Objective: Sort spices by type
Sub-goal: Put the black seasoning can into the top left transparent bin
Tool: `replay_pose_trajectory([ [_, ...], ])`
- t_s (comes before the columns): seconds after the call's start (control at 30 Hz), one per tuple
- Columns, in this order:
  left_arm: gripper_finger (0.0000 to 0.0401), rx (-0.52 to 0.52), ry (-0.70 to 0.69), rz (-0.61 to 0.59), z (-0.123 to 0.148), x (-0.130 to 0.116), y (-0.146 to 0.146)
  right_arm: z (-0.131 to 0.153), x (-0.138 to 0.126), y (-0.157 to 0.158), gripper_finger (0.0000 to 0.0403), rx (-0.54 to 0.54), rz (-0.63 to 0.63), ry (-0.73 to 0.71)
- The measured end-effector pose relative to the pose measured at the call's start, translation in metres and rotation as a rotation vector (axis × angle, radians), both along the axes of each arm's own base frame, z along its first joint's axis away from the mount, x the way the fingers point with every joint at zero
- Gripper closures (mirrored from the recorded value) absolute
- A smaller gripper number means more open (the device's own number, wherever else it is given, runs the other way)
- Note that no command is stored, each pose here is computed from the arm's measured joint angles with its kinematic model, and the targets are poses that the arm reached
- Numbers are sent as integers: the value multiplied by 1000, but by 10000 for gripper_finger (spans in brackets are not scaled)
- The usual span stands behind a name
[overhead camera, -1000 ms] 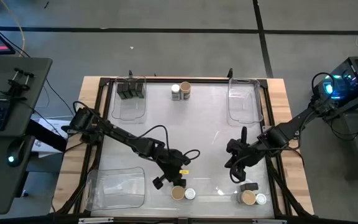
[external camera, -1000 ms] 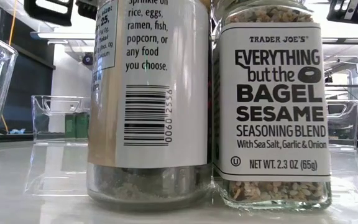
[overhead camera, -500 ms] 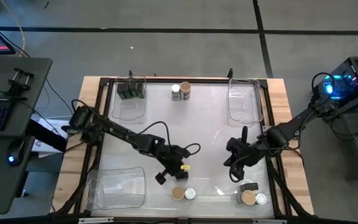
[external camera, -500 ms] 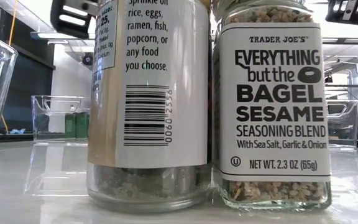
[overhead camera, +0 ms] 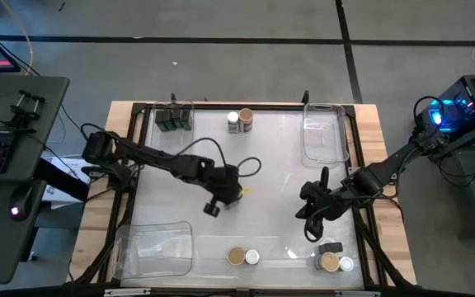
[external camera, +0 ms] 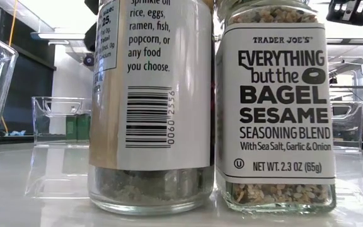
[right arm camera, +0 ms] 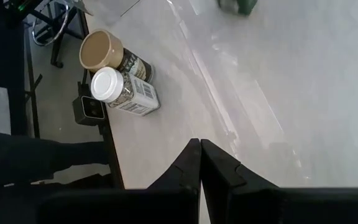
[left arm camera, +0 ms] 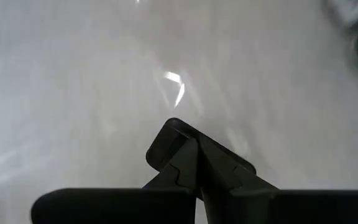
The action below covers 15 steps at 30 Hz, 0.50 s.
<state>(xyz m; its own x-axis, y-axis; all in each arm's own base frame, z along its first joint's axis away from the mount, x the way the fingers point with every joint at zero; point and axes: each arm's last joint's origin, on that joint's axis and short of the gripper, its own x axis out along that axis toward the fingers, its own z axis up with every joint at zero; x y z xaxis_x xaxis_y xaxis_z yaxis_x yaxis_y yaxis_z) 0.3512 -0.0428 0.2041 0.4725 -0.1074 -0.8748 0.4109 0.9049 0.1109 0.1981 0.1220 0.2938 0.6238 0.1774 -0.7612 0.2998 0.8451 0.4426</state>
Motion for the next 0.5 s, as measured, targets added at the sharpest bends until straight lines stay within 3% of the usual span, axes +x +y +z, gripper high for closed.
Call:
replay_pose_trajectory([
  [0.37, 401, 75, 288, 79, 17, -44, 26, 0, 1, -1, 403, -45, -15, -24],
  [0.5, 401, 89, 332, 107, 22, -53, 28, 0, 1, -1, 403, -45, -15, -24],
])
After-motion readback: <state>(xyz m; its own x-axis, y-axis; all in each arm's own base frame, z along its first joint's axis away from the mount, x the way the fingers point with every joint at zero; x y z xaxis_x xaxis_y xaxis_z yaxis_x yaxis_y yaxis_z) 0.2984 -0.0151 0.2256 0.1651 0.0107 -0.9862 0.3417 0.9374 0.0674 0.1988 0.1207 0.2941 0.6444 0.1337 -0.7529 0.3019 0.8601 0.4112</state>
